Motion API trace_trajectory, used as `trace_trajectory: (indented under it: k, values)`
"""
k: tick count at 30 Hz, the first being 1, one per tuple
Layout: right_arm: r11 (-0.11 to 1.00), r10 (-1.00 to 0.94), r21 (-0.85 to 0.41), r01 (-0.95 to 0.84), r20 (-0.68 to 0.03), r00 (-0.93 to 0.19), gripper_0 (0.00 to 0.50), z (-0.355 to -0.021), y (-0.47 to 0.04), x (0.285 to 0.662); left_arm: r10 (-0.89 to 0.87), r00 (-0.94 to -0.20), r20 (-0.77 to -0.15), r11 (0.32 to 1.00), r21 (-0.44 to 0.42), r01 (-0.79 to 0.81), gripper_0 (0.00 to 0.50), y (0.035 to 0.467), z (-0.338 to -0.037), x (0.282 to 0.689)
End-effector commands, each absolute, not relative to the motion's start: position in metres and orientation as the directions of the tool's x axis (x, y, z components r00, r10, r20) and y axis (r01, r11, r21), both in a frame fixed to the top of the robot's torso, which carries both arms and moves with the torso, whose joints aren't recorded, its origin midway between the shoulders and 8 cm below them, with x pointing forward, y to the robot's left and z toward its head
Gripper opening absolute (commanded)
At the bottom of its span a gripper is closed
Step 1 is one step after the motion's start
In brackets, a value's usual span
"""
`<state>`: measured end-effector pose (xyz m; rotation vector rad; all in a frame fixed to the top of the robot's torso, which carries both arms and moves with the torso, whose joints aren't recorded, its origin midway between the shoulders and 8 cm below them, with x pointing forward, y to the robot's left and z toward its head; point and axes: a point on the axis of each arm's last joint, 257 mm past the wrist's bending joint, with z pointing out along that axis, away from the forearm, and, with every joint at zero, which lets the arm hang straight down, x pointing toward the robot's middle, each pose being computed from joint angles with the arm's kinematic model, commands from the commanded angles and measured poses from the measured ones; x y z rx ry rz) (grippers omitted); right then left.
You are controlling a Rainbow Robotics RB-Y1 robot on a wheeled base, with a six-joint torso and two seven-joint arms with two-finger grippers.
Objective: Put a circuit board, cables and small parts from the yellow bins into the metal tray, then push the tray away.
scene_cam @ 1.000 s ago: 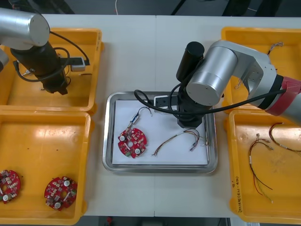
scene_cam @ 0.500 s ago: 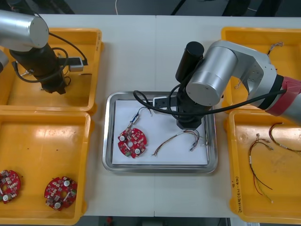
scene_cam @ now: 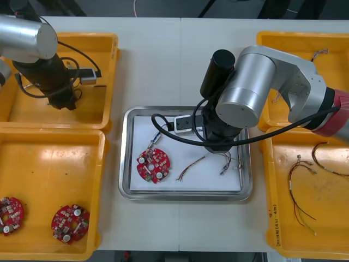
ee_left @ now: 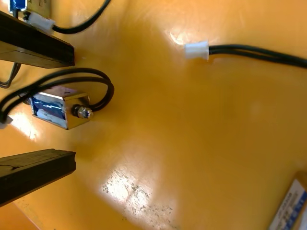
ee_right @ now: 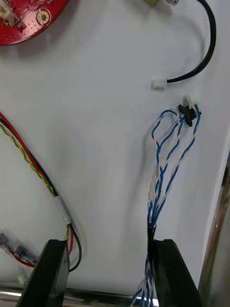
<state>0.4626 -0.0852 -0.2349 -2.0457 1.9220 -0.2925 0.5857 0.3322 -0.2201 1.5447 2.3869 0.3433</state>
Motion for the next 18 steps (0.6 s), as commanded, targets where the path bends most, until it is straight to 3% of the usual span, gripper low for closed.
trace_trajectory:
  k: [1, 2, 3, 18]
  values:
    - [-0.016, -0.996, -0.441, -0.897, -0.067, 0.050, 0.500, -0.203, -0.090, 0.482, 0.941, -0.326, -0.092, 0.336, 0.381, 0.861, 0.320, 0.314, -0.204, 0.599]
    - [-0.015, -0.997, -0.443, -0.896, -0.067, 0.049, 0.500, -0.202, -0.090, 0.482, 0.941, -0.327, -0.091, 0.337, 0.382, 0.861, 0.202, 0.315, -0.204, 0.599]
    - [-0.015, -0.997, -0.442, -0.897, -0.063, 0.047, 0.500, -0.203, -0.092, 0.482, 0.941, -0.325, -0.093, 0.335, 0.381, 0.862, 0.003, 0.313, -0.204, 0.599]
    - [-0.015, -0.999, -0.453, -0.891, -0.036, 0.035, 0.500, -0.193, -0.107, 0.479, 0.939, -0.329, -0.104, 0.343, 0.376, 0.861, 0.000, 0.314, -0.202, 0.598]
